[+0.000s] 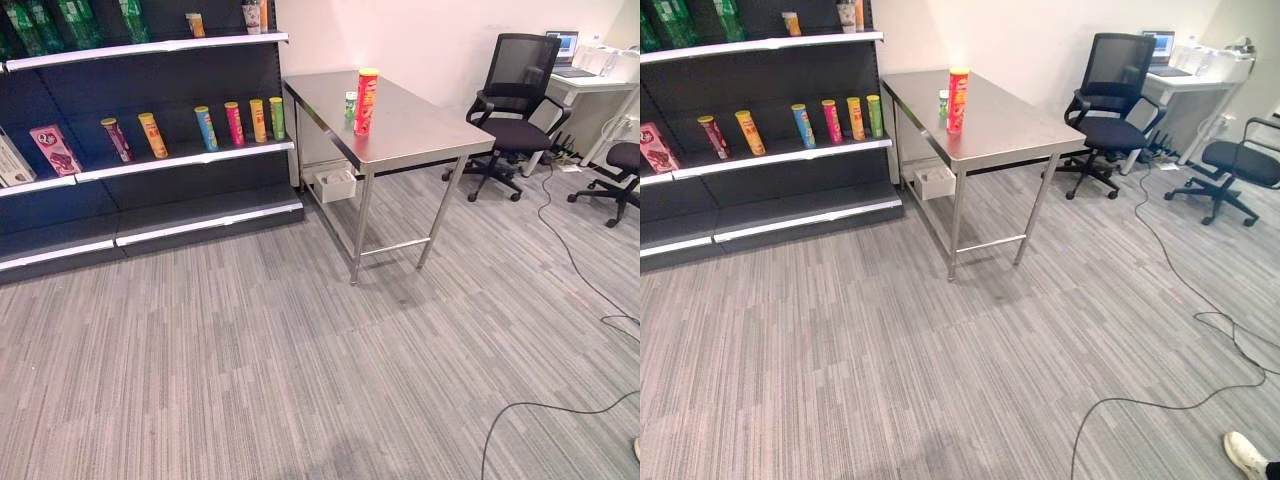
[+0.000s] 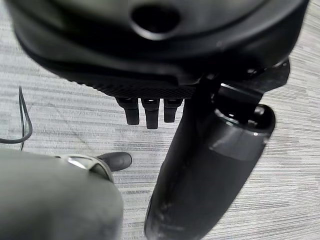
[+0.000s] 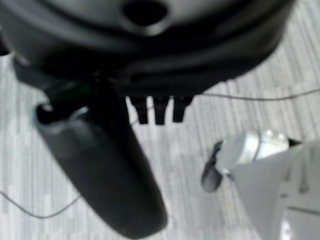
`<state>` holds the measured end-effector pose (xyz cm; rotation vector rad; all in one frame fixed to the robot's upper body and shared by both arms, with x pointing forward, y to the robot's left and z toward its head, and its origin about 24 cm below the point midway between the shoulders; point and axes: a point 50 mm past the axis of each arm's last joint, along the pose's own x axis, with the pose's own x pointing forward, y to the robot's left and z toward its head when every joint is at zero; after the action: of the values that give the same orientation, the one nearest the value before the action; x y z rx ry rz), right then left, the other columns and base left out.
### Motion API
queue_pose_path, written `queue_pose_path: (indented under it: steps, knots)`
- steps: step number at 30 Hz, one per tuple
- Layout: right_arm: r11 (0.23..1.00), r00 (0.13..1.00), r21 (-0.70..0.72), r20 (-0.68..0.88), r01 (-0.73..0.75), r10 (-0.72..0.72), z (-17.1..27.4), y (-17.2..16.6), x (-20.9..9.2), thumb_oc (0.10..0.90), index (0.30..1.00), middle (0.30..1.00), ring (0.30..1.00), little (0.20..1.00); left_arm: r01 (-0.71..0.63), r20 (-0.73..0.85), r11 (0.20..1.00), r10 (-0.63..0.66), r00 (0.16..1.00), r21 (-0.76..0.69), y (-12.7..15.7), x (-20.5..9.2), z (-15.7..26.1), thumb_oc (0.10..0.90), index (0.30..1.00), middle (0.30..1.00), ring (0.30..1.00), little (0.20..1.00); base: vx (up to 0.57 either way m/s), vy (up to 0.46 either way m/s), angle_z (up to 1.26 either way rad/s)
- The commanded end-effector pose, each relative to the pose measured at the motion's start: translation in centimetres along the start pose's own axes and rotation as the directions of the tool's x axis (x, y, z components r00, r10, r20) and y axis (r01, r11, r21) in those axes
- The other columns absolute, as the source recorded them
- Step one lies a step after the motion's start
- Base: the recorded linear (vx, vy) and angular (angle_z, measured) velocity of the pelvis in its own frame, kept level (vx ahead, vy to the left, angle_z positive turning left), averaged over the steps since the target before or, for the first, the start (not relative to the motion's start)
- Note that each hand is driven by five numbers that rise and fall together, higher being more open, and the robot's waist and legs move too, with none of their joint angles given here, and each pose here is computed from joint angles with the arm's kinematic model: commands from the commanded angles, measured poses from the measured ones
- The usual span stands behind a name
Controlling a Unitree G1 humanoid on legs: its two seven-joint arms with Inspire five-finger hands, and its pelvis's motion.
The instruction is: Put the goods on the table back onto the shelves and tidy them up.
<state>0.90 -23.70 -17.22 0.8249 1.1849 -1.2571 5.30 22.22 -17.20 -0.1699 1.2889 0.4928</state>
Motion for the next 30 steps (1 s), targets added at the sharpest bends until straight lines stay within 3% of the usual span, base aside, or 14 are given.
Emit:
queue_pose_path:
  steps: [1,9,19,30]
  knots:
    - [1.0,1.0,-0.018,-0.005,0.024,-0.024,-0.4,0.4,-0.2,0.8,0.9,0.9,0.9,0.9,0.03,0.016,0.998,-0.029,0.999,-0.049,-1.2,0.0,0.6,0.8,0.9,0.9,0.9,0.9,0.0,0.0,0.0]
    - [0.998,1.0,-0.062,0.002,0.025,-0.025,-0.1,0.1,-0.1,0.8,0.9,0.9,0.9,0.9,0.036,0.017,0.998,-0.035,0.999,-0.059,-1.0,0.1,0.9,0.8,0.9,0.9,0.9,0.9,0.01,-0.01,-0.02]
    - [0.965,1.0,-0.262,0.024,-0.011,0.018,-0.1,0.5,-0.1,0.8,0.9,0.9,0.9,0.9,0.088,0.022,0.994,-0.09,0.996,0.068,-1.3,0.1,1.3,0.8,0.9,0.9,0.9,0.9,0.01,-0.002,0.0]
    - [0.973,0.999,-0.229,0.031,-0.006,0.014,-0.4,0.0,-0.1,0.8,0.9,0.9,0.9,0.9,0.07,-0.01,0.979,-0.07,0.998,0.19,-0.6,0.0,-0.3,0.8,0.9,0.9,0.9,0.9,0.0,-0.018,0.01]
